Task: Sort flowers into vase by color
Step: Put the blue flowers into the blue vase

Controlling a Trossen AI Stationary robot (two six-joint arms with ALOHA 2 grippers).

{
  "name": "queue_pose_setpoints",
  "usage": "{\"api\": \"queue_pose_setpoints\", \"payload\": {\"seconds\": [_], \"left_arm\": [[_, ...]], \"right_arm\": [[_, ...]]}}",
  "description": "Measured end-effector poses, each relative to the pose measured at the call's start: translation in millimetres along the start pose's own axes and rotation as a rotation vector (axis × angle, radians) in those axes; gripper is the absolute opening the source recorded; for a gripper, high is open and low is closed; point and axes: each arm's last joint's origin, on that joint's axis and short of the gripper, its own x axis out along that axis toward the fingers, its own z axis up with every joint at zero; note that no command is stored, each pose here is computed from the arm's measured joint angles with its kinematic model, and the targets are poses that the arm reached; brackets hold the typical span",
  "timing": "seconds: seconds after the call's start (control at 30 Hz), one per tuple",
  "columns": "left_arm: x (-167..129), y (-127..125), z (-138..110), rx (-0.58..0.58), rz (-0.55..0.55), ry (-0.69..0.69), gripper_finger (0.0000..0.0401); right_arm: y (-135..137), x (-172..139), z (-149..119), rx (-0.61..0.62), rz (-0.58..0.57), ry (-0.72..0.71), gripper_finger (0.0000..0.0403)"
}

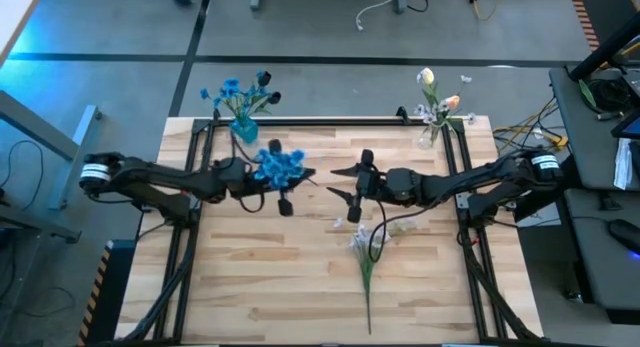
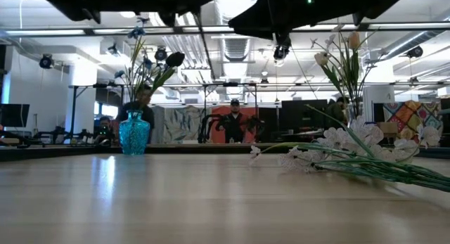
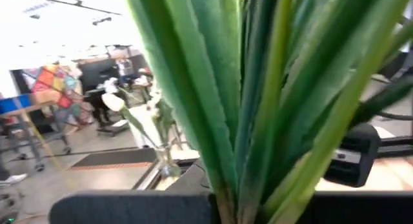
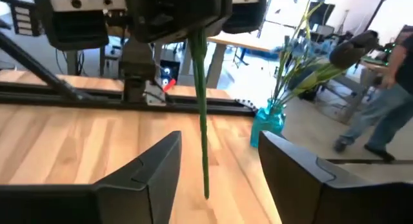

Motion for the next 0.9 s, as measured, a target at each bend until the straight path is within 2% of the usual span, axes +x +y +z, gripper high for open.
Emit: {"api": "queue_pose_setpoints", "payload": {"seconds": [0.17,0.37,0.47,0.57,0.7,0.9], "left_arm": [[-26,8,0,0.040,0.126,0.018,0.0000],[-47,19,-7,0.175,0.469,0.190,0.0000],[-49,22,-10,0.266,0.588,0.271,0.0000],[-49,25,-15,0.332,0.654,0.330,0.0000],[-55,33,-32,0.356,0.716,0.342,0.0000],[-73,42,-47,0.410,0.864,0.263,0.0000]], "right_arm": [[-3,-8,6,-0.004,0.003,0.014,0.0199],[-7,-13,11,-0.002,-0.024,0.011,0.0169],[-7,-13,11,-0.001,-0.025,0.010,0.0149],[-6,-12,11,-0.001,-0.025,0.010,0.0131],[-6,-11,10,-0.003,-0.024,0.014,0.0113],[-6,-11,9,-0.008,-0.024,0.016,0.0097]]}}
